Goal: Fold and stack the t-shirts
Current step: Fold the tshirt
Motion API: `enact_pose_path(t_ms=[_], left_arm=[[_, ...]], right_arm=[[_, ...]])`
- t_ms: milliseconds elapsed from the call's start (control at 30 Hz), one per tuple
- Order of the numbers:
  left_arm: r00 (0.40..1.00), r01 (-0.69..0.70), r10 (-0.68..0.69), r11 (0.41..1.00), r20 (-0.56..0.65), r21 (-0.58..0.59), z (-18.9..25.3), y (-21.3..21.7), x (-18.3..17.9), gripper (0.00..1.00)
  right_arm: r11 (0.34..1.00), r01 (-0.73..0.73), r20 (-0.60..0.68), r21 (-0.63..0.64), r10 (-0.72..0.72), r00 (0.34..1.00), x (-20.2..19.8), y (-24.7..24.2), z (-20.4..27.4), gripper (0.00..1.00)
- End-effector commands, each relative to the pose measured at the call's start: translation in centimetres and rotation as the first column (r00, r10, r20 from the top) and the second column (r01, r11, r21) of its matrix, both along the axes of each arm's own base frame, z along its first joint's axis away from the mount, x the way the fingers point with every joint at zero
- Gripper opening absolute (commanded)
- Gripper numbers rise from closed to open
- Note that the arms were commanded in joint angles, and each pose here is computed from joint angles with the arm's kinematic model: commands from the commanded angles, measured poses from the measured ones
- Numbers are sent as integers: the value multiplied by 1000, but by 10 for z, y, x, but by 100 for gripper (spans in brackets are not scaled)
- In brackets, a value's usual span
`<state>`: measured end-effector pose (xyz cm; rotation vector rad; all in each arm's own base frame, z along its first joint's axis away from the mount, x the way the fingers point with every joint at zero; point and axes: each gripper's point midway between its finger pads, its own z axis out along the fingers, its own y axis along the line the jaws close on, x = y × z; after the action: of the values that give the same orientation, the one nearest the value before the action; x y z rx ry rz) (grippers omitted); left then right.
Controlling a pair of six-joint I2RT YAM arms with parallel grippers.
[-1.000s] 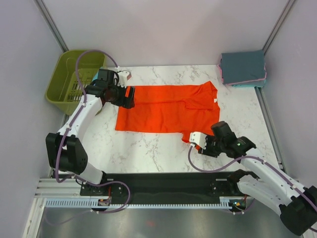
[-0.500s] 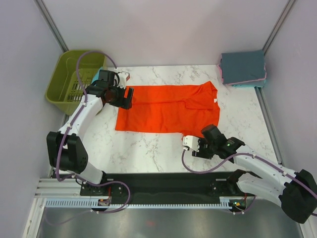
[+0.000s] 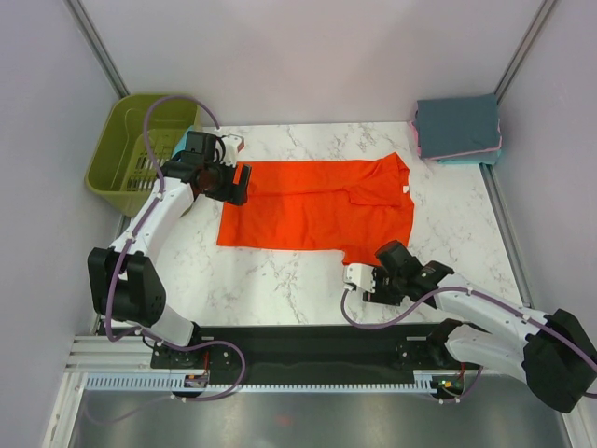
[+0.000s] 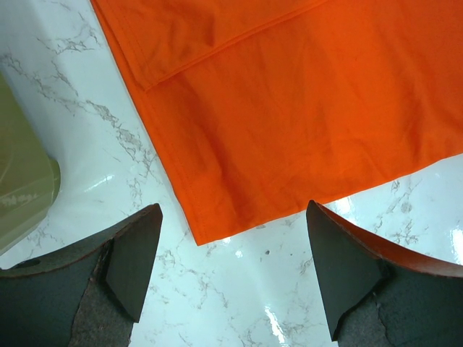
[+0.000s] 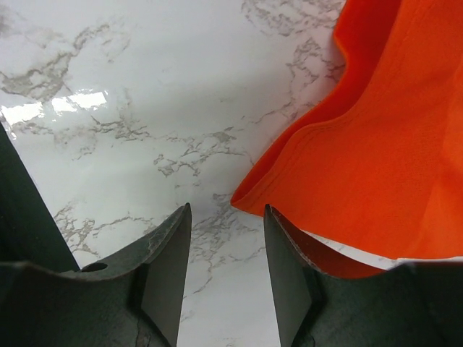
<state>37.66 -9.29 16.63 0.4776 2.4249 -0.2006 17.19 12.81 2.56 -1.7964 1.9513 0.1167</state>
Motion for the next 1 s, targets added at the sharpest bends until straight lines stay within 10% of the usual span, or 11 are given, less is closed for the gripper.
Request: enact_pose_path(t_ms=[0,500,767,967], left_arm=[[998,-13,13,1000,69,2,21,2,9,89],[999,-15,15,1000,32,11,7,4,4,89],[1000,-15,15,1000,17,14,1,6,-4,89],[972,-158,145,986,-186,-55,-47,5,-50,90]], right_arm=[[999,-16,29,-29,17,999,4,-3,-6,53],[1000,2,66,-24,-1,998,11,-3,-9,38],[999,45,95,-22,-42,995,19,-4,-5,4],[993,117,182,-19,-112,977,41,-5,33,0]])
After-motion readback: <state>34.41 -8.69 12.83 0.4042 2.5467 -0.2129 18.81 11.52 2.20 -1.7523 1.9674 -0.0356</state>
